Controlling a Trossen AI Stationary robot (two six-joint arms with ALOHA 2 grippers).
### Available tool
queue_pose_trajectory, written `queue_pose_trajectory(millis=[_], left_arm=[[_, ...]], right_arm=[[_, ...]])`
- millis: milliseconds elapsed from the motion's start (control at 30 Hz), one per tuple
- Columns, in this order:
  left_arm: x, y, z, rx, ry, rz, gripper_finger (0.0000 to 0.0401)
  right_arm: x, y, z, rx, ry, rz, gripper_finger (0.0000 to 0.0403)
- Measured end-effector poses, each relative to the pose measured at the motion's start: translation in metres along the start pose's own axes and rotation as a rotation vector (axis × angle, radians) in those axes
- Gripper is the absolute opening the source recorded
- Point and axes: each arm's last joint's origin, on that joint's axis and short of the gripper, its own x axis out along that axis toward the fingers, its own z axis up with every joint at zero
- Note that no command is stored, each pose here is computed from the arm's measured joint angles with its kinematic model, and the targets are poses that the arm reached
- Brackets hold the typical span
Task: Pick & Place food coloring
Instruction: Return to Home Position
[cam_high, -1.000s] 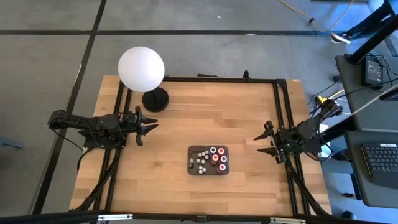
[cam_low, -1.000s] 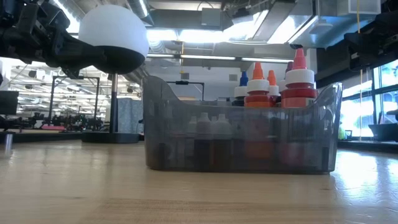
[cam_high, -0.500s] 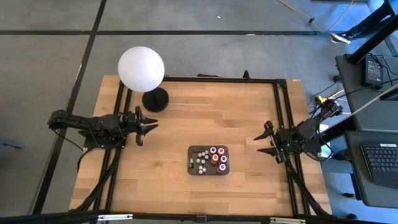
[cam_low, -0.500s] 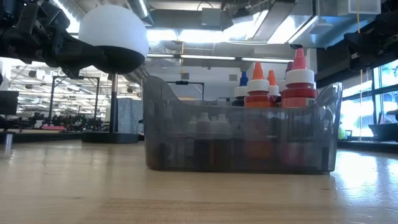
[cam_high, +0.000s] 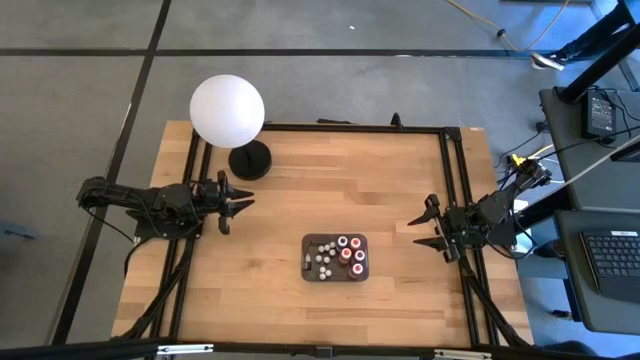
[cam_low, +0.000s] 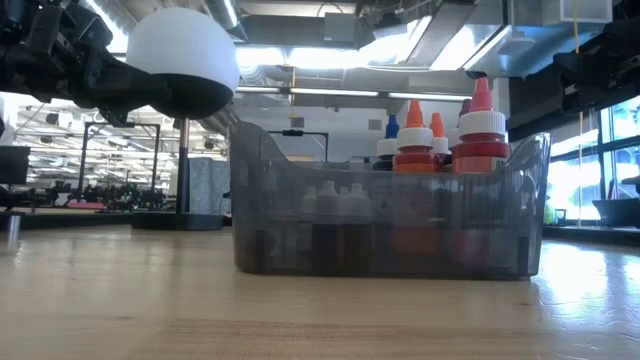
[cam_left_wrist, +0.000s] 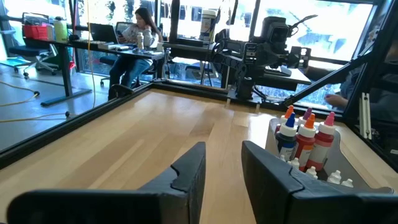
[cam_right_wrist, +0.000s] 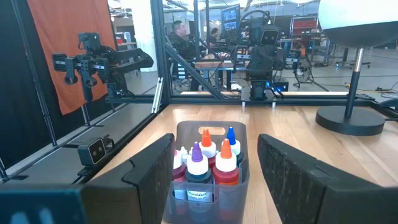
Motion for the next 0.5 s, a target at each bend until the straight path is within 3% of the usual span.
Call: queue_pose_trajectory(millis=[500], left_arm=[[0.0000,0.0000,0.0000,0.000,0.000,0.000,0.0098]], right_arm=[[0.0000,0.0000,0.0001,0.000,0.000,0.000,0.0233]])
